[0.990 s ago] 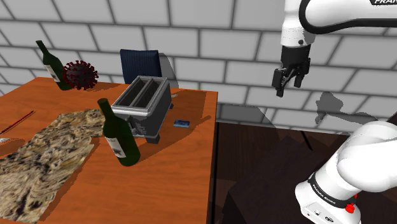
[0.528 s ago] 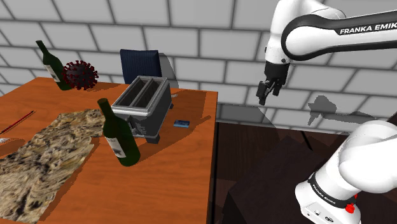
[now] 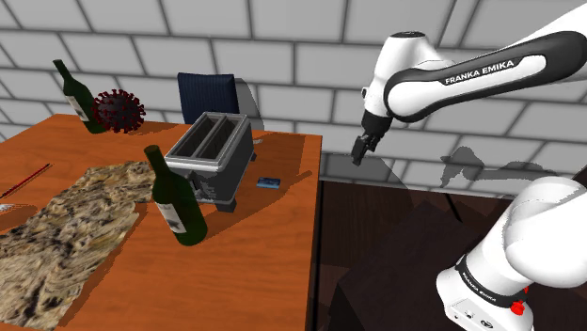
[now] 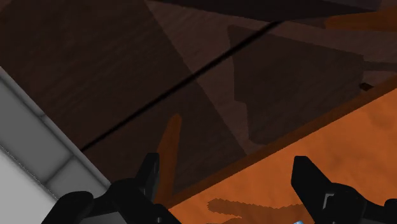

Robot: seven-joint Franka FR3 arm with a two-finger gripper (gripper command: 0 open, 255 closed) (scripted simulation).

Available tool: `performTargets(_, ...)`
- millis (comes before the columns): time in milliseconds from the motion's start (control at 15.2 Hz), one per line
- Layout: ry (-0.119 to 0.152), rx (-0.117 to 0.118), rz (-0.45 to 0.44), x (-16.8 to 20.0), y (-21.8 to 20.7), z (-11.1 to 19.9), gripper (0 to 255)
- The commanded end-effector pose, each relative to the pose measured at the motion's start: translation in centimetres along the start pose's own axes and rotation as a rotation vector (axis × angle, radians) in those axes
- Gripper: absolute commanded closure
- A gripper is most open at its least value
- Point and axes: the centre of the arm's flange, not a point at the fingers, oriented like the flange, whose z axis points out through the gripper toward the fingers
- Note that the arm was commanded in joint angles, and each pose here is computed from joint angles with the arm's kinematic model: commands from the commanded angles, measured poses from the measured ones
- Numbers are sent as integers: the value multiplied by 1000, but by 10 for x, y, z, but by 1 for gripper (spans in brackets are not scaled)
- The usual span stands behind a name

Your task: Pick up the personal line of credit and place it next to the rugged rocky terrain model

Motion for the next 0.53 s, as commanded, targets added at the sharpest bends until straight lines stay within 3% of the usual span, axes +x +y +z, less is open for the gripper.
performTargets(0,43,13,-45,14,-3,16,0)
performTargets(462,171,61,-198,66,-22,71,0)
